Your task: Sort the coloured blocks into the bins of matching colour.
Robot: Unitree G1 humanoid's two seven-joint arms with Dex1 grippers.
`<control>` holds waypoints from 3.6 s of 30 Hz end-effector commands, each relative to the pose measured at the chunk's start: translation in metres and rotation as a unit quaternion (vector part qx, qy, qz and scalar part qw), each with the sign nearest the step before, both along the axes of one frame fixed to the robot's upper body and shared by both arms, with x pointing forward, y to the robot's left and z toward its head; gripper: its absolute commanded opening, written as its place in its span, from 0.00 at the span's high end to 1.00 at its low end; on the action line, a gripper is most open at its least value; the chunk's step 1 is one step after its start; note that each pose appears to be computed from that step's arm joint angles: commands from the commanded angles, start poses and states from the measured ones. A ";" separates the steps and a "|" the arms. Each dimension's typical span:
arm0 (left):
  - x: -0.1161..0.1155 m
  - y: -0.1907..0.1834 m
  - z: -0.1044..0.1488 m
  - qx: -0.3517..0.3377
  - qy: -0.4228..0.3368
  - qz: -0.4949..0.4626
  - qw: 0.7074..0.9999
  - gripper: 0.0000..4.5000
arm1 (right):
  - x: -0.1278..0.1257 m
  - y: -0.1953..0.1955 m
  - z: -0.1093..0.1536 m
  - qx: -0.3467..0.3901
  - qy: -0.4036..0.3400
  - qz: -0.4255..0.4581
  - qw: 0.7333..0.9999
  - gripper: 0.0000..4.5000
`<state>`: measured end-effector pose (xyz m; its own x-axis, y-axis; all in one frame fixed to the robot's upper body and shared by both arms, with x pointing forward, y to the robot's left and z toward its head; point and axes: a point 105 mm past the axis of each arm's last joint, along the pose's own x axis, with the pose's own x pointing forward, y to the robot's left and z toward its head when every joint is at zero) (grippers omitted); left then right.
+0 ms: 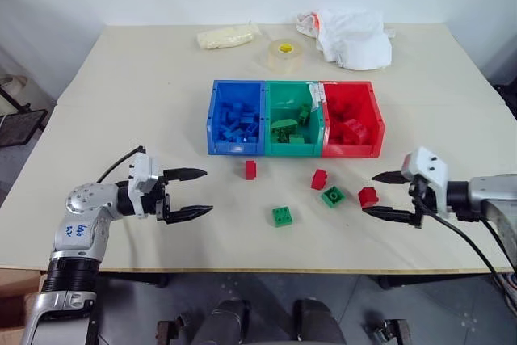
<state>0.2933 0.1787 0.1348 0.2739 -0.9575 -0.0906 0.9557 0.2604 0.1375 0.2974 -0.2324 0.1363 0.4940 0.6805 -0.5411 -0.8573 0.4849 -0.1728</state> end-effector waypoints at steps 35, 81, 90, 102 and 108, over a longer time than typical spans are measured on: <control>0.007 -0.022 0.009 -0.039 -0.039 -0.014 0.998 0.00 | 0.120 0.041 0.101 0.128 -0.226 -0.100 0.960 0.19; 0.008 -0.022 0.011 -0.039 -0.050 -0.018 0.998 0.00 | 0.010 0.070 -0.015 0.060 -0.026 0.035 0.997 0.01; 0.007 -0.019 0.011 -0.037 -0.050 -0.011 0.998 0.00 | 0.010 0.072 -0.015 0.073 -0.039 0.029 0.996 0.51; 0.009 -0.020 0.010 -0.041 -0.052 -0.009 0.998 0.00 | 0.032 0.084 0.066 0.123 -0.148 0.031 0.981 0.67; 0.008 -0.024 0.009 -0.045 -0.054 -0.010 0.997 0.00 | 0.080 0.126 0.100 0.159 -0.200 0.049 0.966 0.67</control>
